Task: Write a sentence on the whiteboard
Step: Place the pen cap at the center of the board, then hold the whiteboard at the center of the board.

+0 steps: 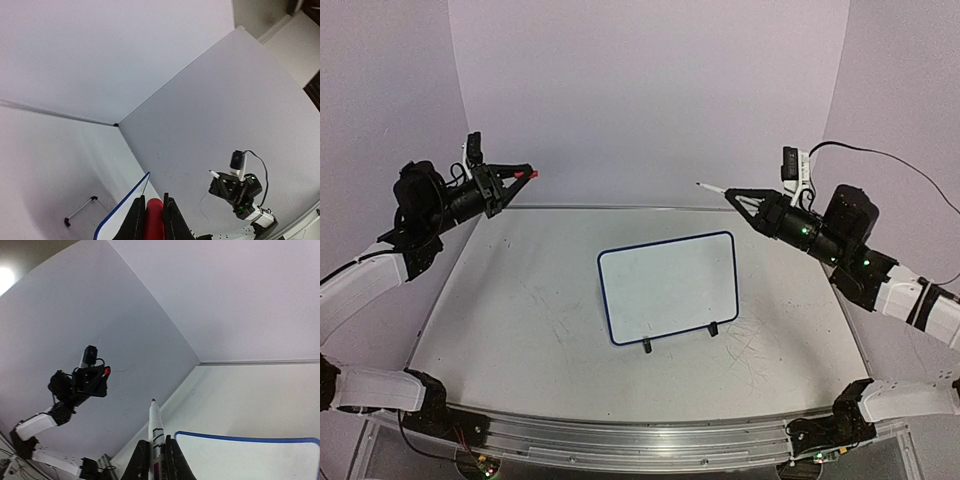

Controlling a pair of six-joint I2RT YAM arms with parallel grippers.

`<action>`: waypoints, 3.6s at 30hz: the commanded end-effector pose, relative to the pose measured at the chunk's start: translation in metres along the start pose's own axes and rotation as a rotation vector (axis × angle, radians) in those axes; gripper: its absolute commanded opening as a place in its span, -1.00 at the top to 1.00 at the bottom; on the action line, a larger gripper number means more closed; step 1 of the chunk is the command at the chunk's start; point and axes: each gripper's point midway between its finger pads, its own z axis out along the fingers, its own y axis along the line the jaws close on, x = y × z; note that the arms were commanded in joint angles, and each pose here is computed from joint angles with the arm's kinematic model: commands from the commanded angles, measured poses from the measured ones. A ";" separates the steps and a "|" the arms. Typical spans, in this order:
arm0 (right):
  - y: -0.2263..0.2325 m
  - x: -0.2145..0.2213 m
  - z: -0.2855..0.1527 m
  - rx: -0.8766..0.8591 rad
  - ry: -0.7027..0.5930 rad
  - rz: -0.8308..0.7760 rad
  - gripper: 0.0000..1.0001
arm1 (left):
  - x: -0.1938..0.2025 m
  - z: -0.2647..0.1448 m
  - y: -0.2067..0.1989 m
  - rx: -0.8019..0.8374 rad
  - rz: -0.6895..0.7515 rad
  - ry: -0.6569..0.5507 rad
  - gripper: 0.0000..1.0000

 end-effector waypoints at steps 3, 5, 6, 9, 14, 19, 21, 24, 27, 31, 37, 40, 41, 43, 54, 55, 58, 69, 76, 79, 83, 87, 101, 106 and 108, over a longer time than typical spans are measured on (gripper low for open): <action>-0.032 -0.010 -0.027 0.283 0.029 -0.235 1.00 | 0.087 -0.022 0.129 -0.460 -0.110 0.245 1.00; -0.036 -0.010 -0.030 0.312 0.032 -0.251 1.00 | 0.119 -0.030 0.154 -0.509 -0.169 0.316 1.00; -0.037 -0.010 -0.031 0.317 0.030 -0.260 1.00 | 0.132 -0.033 0.165 -0.529 -0.190 0.349 1.00; -0.037 -0.012 -0.033 0.324 0.026 -0.276 1.00 | 0.167 -0.038 0.187 -0.565 -0.244 0.446 1.00; -0.032 -0.011 -0.029 0.294 0.040 -0.284 1.00 | 0.204 -0.037 0.210 -0.586 -0.301 0.566 1.00; -0.027 -0.011 -0.034 0.280 0.033 -0.278 1.00 | 0.220 -0.040 0.228 -0.619 -0.316 0.618 1.00; -0.024 -0.011 -0.039 0.272 0.026 -0.275 1.00 | 0.226 -0.042 0.233 -0.628 -0.324 0.633 1.00; -0.023 -0.010 -0.045 0.271 0.017 -0.273 1.00 | 0.233 -0.046 0.237 -0.633 -0.331 0.643 1.00; -0.022 -0.011 -0.048 0.273 0.012 -0.273 1.00 | 0.238 -0.050 0.241 -0.647 -0.334 0.653 0.97; -0.019 -0.008 -0.046 0.252 0.027 -0.269 1.00 | 0.248 -0.057 0.247 -0.670 -0.351 0.674 0.94; -0.022 -0.003 -0.042 0.247 0.043 -0.261 1.00 | 0.251 -0.062 0.252 -0.695 -0.340 0.675 0.97; -0.022 -0.002 -0.041 0.244 0.046 -0.260 1.00 | 0.253 -0.066 0.255 -0.712 -0.338 0.676 0.95; -0.022 -0.002 -0.041 0.243 0.047 -0.261 1.00 | 0.253 -0.067 0.256 -0.717 -0.337 0.677 0.94; -0.023 -0.001 -0.041 0.244 0.049 -0.262 1.00 | 0.255 -0.069 0.259 -0.729 -0.336 0.679 0.93; -0.026 0.002 -0.039 0.251 0.058 -0.262 1.00 | 0.263 -0.078 0.267 -0.767 -0.338 0.690 0.85; -0.026 0.002 -0.039 0.251 0.059 -0.261 1.00 | 0.263 -0.078 0.267 -0.770 -0.338 0.691 0.83; -0.025 0.001 -0.040 0.249 0.055 -0.263 1.00 | 0.265 -0.081 0.269 -0.778 -0.341 0.694 0.82; -0.025 0.001 -0.040 0.249 0.055 -0.261 1.00 | 0.270 -0.086 0.273 -0.797 -0.339 0.700 0.75; -0.026 0.002 -0.038 0.249 0.058 -0.260 1.00 | 0.268 -0.087 0.272 -0.799 -0.331 0.695 0.62; -0.027 0.003 -0.038 0.248 0.063 -0.259 1.00 | 0.267 -0.087 0.271 -0.800 -0.325 0.690 0.56; -0.026 0.003 -0.037 0.246 0.065 -0.258 1.00 | 0.266 -0.088 0.270 -0.799 -0.323 0.685 0.48; -0.027 0.004 -0.037 0.247 0.067 -0.258 1.00 | 0.261 -0.089 0.267 -0.803 -0.314 0.670 0.36; -0.043 -0.003 -0.038 0.341 0.033 -0.257 1.00 | 0.230 -0.085 0.252 -0.826 -0.233 0.609 -0.05; -0.049 -0.006 -0.040 0.367 0.003 -0.245 1.00 | 0.205 -0.086 0.245 -0.860 -0.154 0.553 -0.22; -0.047 -0.008 -0.039 0.362 0.006 -0.282 1.00 | 0.194 -0.087 0.242 -0.875 -0.118 0.521 -0.27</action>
